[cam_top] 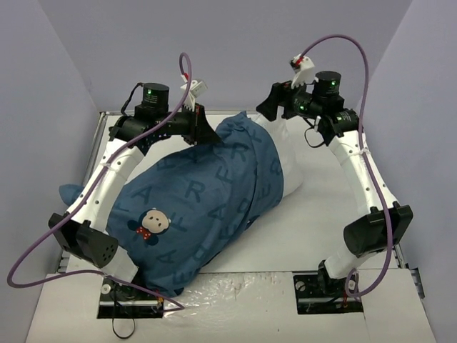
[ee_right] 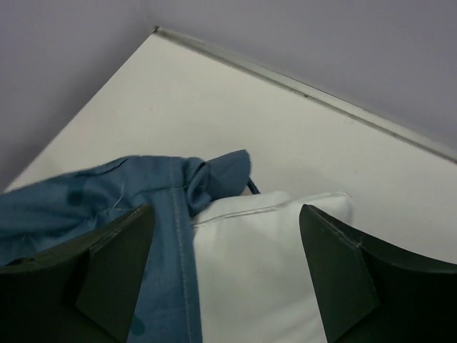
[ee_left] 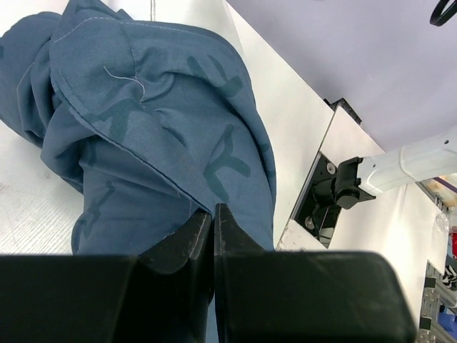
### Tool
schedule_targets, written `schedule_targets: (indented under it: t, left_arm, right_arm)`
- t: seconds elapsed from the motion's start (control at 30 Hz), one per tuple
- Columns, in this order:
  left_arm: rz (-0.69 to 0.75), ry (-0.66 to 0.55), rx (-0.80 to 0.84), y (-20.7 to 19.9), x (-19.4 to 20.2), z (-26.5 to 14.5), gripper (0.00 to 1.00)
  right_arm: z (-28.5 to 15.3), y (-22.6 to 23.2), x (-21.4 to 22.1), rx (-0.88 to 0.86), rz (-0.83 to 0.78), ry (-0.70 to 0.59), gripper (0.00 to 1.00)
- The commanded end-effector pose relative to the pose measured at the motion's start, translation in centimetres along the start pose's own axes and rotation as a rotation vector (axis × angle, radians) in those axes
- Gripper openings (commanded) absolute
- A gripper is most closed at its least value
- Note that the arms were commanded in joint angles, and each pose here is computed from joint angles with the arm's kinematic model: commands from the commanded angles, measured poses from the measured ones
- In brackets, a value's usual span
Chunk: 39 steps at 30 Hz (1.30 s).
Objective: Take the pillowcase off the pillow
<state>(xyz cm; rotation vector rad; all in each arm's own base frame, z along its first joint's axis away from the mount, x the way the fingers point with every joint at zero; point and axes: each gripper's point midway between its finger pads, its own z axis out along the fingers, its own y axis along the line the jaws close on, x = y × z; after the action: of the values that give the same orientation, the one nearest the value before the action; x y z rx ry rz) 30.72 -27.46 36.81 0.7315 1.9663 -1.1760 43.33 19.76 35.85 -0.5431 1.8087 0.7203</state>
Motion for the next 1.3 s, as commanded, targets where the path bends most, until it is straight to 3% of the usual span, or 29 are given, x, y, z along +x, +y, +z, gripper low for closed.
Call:
schedule_targets:
  t: [0.0,0.13,0.2,0.37,0.43,0.47,0.53,0.57,0.7,0.83,0.93,1.07,1.23,1.27]
  left_arm:
    - [0.086,-0.059,0.051,-3.1,-1.3,-1.7,0.02]
    - [0.085,-0.068,0.056,-3.2,-1.2,-1.7,0.02]
    - [0.086,-0.077,0.063,-3.3,-1.4,-1.7,0.02]
    - [0.083,-0.079,0.068,-3.4,-1.2,-1.7,0.02]
    - [0.086,-0.081,0.071,-3.6,-1.1,-1.8,0.02]
    - [0.088,-0.087,0.073,-3.8,-1.2,-1.9,0.02]
    - [0.089,-0.089,0.07,-3.9,-1.1,-2.1,0.02]
    - [0.09,-0.086,0.066,-3.8,-0.9,-2.1,0.02]
    - [0.105,-0.07,0.029,-3.6,-0.1,-2.9,0.02]
    - [0.101,-0.029,-0.026,-2.5,1.6,-3.9,0.02]
    - [0.083,-0.019,-0.074,-0.9,2.7,-5.1,0.02]
    - [0.059,-0.055,-0.112,1.0,2.9,-6.9,0.02]
    - [0.055,-0.108,-0.134,2.6,1.5,-7.3,0.02]
    - [0.036,-0.13,-0.134,3.0,0.8,-6.9,0.2]
  right_arm:
    - [-2.8,-6.3,-0.6,0.371,0.322,-0.091,0.8]
    - [-1.9,-4.9,1.4,0.348,0.45,-0.061,0.86]
    - [-1.3,-4.6,2.4,0.364,0.459,-0.044,0.95]
    - [1.0,-2.6,5.3,0.227,0.584,0.055,0.96]
    - [1.6,-1.9,6.8,0.183,0.645,0.082,0.83]
    - [1.7,-1.4,8.1,0.16,0.668,0.107,0.53]
    - [1.8,-1.7,8.2,0.142,0.682,0.09,0.14]
    - [1.6,-1.9,8.1,0.131,0.697,0.084,0.0]
    - [-1.3,-7.1,5.6,0.173,0.661,-0.037,0.0]
    - [-9.3,-16.5,0.2,0.369,0.548,-0.277,0.0]
    - [-14.2,-20.7,-0.7,0.498,0.512,-0.348,0.0]
    - [-17.3,-22.4,0.5,0.571,0.494,-0.356,0.0]
    - [-16.6,-21.0,2.3,0.529,0.493,-0.316,0.0]
    - [-16.4,-20.5,2.4,0.521,0.492,-0.312,0.0]
